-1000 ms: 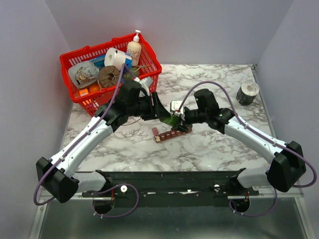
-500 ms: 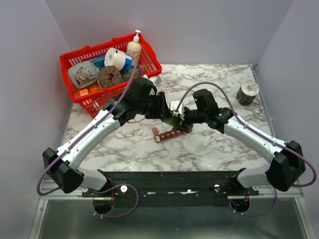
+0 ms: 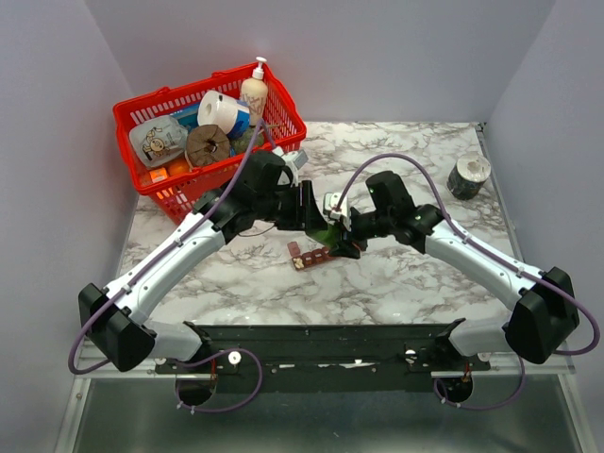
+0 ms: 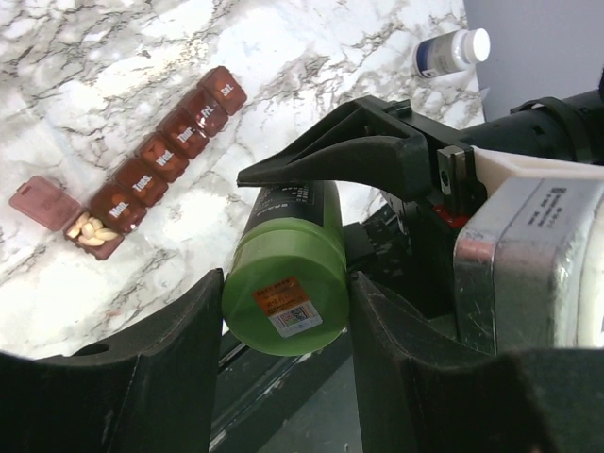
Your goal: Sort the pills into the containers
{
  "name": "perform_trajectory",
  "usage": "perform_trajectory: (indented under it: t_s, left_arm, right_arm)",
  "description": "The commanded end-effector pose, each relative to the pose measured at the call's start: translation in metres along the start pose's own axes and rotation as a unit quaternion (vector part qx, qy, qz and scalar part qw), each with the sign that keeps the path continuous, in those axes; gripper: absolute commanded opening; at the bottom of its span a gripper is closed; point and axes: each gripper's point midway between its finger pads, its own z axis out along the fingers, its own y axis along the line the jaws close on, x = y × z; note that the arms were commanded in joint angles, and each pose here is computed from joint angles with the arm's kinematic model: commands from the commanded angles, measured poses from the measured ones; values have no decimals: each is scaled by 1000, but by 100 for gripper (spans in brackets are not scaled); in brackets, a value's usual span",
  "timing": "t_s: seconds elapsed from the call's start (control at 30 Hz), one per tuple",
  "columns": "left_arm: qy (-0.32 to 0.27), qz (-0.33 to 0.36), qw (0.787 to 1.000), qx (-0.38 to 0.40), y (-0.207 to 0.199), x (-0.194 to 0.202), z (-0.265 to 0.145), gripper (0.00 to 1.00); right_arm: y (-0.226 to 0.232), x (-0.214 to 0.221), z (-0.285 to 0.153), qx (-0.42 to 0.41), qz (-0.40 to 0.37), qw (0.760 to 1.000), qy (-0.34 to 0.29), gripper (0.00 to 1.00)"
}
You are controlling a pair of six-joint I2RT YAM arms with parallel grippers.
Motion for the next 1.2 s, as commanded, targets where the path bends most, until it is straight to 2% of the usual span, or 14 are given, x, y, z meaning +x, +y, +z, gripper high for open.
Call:
perform_trajectory:
  t_s: [0.0,0.13,0.2,0.27,0.4,0.53,0.67,0.77,0.8,0.97,1.0,1.03,1.1,1.17]
  left_arm:
    - [27,0,999,24,3,21,10,0]
    - [25,50,996,67,-6,26,4,0]
    - [33,108,990,86,-6,31,0,0]
    - [61,176,975,124,-7,43,-5,0]
    - [110,244,951,156,-4,62,-14,0]
    - [127,263,940,176,-7,66,-19,4]
    - [130,254,947,149,-1,58,-15,13]
    - [120,242,954,128,-1,48,-13,29]
    - [114,239,957,120,0,44,-13,39]
    - [61,213,970,100,-3,19,-21,64]
    - [47,196,975,90,-1,13,-23,81]
    - [39,193,976,91,-2,11,-25,83]
    - [6,191,978,87,-6,1,-33,99]
    - [-12,188,978,94,-10,-3,-39,99]
  right_arm:
    - [15,-78,-17,-51,-34,989,-138,1]
    - [21,-83,-19,-73,-16,985,-155,1]
    - [23,-85,-19,-80,-14,984,-158,1]
    - [23,-84,-19,-82,-13,984,-159,1]
    - [25,-84,-18,-88,-9,983,-161,1]
    - [26,-84,-18,-89,-10,983,-162,1]
    - [25,-83,-18,-87,-11,983,-161,0]
    - [24,-82,-18,-85,-12,983,-160,1]
    - [24,-82,-17,-84,-12,984,-159,1]
    - [24,-82,-18,-81,-15,984,-159,1]
    - [23,-82,-18,-80,-15,984,-159,1]
    - [23,-82,-18,-80,-15,984,-159,1]
    - [23,-82,-18,-79,-15,984,-159,1]
    - [23,-82,-18,-80,-16,984,-158,1]
